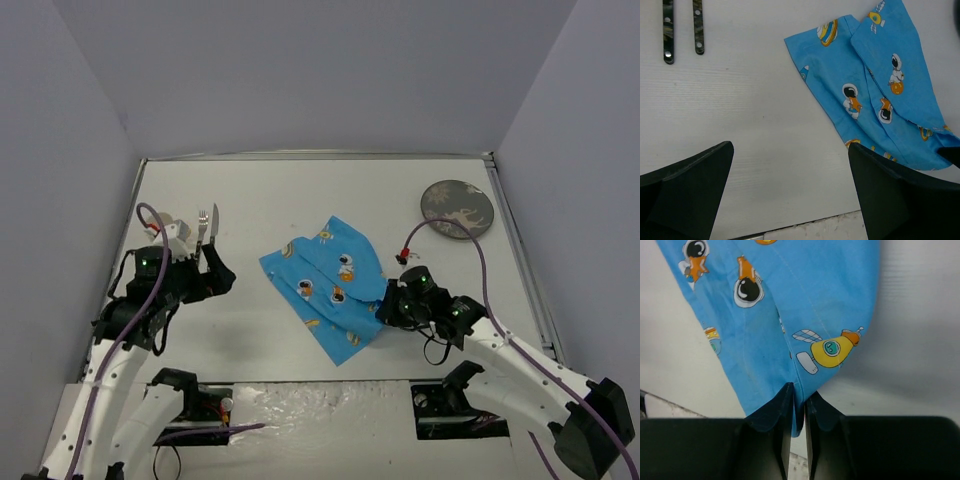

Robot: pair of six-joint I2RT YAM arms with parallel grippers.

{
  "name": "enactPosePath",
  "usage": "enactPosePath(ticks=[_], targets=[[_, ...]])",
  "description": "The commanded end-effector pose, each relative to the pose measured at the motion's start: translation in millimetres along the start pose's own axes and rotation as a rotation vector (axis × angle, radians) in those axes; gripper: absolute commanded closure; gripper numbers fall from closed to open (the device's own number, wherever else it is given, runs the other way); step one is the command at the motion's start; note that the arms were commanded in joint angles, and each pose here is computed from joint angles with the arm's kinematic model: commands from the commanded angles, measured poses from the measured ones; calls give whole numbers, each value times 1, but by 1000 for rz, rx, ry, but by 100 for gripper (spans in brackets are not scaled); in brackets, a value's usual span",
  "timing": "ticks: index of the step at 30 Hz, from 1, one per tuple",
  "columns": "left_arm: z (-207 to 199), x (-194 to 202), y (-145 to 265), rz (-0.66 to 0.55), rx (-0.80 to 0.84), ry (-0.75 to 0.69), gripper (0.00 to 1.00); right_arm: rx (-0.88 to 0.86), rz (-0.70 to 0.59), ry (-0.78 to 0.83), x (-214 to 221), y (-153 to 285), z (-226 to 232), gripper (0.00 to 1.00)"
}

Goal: Set the dinner table for one person

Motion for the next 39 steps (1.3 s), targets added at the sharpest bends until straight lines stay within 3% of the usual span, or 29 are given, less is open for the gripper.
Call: enactPosePath(ticks=[1, 3, 6, 9, 16, 21, 28, 39], targets=[[-30, -38, -36, -32, 91, 29, 3, 108, -115, -40, -22, -1, -4, 70], [-31, -36, -57, -2, 49, 32, 3, 131, -146, -2, -32, 1, -4, 63], [-32, -32, -78, 14, 12, 44, 4, 113, -215, 63, -58, 13, 10, 42], [-30, -29, -110, 29, -30, 72, 9, 99, -281, 177, -96, 24, 36, 34], [-23, -28, -161, 80, -103, 75, 18, 74, -227, 484, -131, -22, 92, 34], [-11, -20, -184, 142, -175, 82, 24, 40, -186, 674, -134, -59, 130, 37], [3, -9, -165, 105, -210, 126, 26, 9, -168, 855, -134, -121, 161, 38], [25, 3, -131, 43, -253, 188, 26, 160, -220, 905, -137, -175, 168, 46]])
Point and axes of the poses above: each gripper's point midway between its finger pads, its own y axis back along the fingers, its own z axis along the line the jaws close on, x = y × z, the point moved 5 cm from there along y, back along the fingers, and after that the axes turned 1 degree about -y, right-handed, at the moved point
